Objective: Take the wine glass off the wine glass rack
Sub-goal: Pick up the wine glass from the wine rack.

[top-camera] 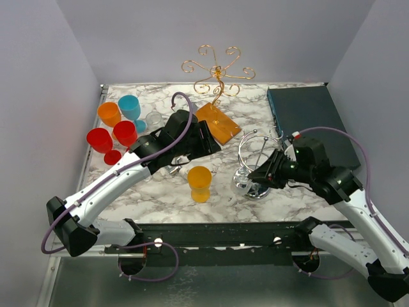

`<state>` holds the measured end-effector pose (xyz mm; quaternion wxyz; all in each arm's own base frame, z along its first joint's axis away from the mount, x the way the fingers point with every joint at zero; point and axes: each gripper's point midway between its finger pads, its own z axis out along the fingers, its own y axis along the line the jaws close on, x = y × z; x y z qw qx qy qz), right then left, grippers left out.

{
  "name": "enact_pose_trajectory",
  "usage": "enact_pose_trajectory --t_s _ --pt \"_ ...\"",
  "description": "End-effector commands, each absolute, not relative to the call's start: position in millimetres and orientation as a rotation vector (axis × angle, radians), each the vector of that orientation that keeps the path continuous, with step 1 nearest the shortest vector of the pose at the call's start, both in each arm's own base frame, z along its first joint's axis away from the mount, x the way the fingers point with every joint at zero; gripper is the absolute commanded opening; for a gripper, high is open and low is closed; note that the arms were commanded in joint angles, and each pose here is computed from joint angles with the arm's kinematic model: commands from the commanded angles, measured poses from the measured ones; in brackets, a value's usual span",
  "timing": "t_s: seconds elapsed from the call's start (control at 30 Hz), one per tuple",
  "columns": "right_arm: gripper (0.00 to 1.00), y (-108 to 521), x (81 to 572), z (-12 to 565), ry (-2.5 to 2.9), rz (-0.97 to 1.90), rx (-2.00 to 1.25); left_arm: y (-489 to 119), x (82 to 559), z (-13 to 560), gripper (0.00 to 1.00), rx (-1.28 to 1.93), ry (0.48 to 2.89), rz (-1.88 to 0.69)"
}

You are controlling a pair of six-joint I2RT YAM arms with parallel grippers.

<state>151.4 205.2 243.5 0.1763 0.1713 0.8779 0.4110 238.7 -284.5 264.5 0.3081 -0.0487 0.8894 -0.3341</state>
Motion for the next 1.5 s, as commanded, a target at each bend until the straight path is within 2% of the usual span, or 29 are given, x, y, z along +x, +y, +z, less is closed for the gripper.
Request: enact_pose_trajectory --t_s 0.0,0.37,0.7,0.83,0.93,1.17,1.33,1.47 --pt "0.28 204.9 157.5 245.2 2.432 1.176 0.526 -293.9 228.9 269.9 0.55 -0.109 2.355 -0.986" --pt "0.29 209.6 160.3 246.4 2.404 1.22 0.524 -306.9 210.8 271.7 0.55 -0.107 2.382 -1.151" --pt "0.11 211.3 160.8 248.8 2.4 1.236 0.531 -311.7 199.3 275.4 0.55 -0.117 2.394 -1.247" --pt "0.06 212.9 159.9 252.0 2.397 1.254 0.528 -315.4 193.7 277.1 0.55 -0.129 2.404 -1.303" --pt "0.05 213.7 158.4 252.5 2.407 1.259 0.523 -317.6 191.0 278.7 0.55 -0.135 2.409 -1.335" --pt "0.27 213.1 154.3 250.4 2.433 1.252 0.507 -319.3 188.6 276.7 0.55 -0.134 2.417 -1.354" --pt "0.3 211.8 153.5 253.7 2.431 1.243 0.491 -318.6 188.7 276.7 0.55 -0.137 2.415 -1.354" --pt "0.37 209.6 153.1 255.2 2.444 1.214 0.477 -318.8 188.3 276.3 0.55 -0.138 2.417 -1.355"
